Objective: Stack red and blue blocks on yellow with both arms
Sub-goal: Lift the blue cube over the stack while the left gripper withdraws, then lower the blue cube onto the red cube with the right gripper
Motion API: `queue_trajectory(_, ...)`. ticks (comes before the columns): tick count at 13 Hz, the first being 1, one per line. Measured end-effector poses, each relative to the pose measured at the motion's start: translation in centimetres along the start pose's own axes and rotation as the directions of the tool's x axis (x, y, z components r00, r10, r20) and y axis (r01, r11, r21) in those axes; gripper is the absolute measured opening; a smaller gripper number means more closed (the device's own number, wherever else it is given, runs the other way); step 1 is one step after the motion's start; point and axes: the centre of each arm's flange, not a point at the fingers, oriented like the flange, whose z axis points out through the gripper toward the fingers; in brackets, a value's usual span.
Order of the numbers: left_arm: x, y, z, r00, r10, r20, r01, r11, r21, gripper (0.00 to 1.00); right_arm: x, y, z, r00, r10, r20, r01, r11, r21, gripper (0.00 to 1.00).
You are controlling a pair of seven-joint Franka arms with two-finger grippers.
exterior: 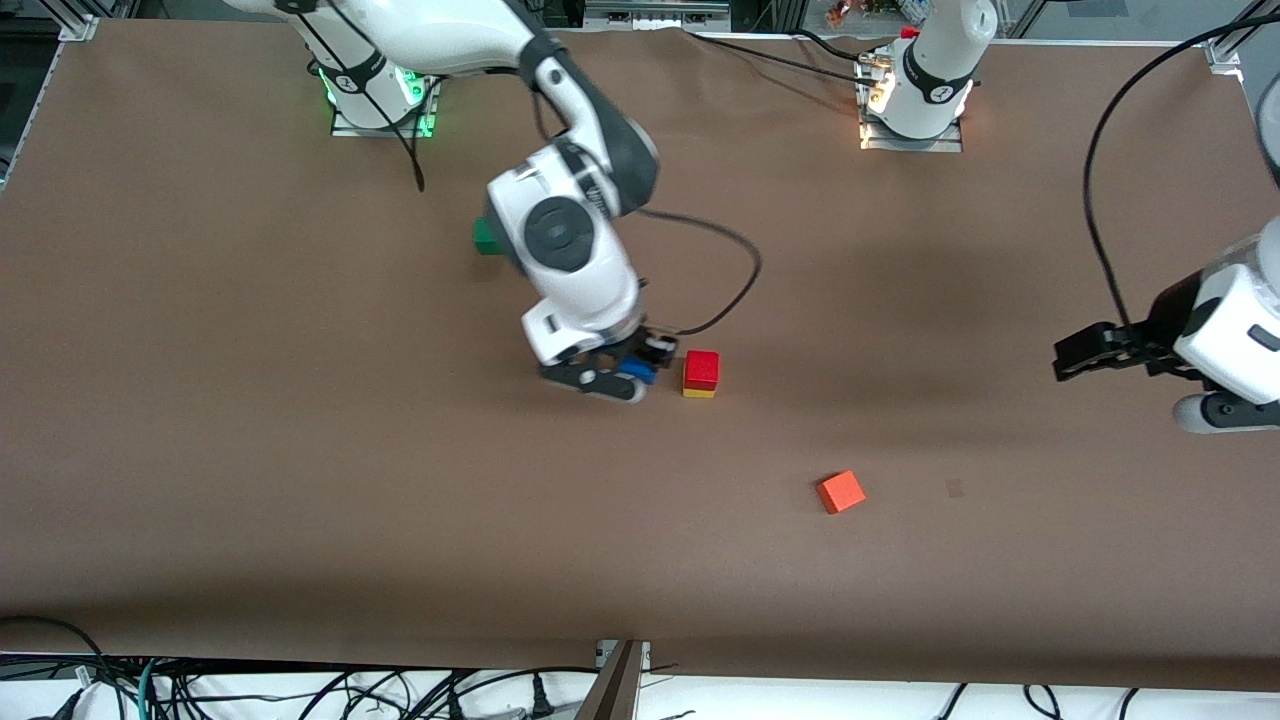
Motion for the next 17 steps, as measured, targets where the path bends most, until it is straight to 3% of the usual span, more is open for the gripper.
queue_trajectory(2, 0.0, -2.2, 1.0, 0.999, 0.038, 0.034, -0.037, 0.999, -0.026, 1.0, -3.0, -2.2, 1.5, 0.999, -0.037, -0.029, 0.037, 0.999, 0.006, 0.54)
queue_trajectory(5, 0.1, -2.5, 2.2, 0.997, 0.044, 0.062, -0.04, 0.997, -0.07, 1.0, -4.0, -2.9, 2.5, 0.998, -0.054, -0.045, 0.055, 0.998, 0.02, 0.54)
queue_trajectory(9, -2.5, -2.7, 1.5, 0.995, 0.042, 0.089, -0.036, 0.997, -0.064, 1.0, -7.0, -4.0, 5.7, 0.991, -0.117, -0.066, 0.116, 0.993, -0.019, 0.54)
queue_trajectory(13, -8.3, -3.2, 1.4, 0.995, 0.028, 0.091, -0.024, 0.999, -0.047, 1.0, -6.8, -4.1, 5.4, 0.99, -0.117, -0.075, 0.116, 0.993, -0.017, 0.54)
queue_trajectory(17, -9.1, -3.4, 2.7, 0.995, 0.024, 0.101, -0.019, 0.999, -0.045, 1.0, -6.2, -4.1, 5.0, 0.989, -0.111, -0.094, 0.112, 0.994, -0.003, 0.54)
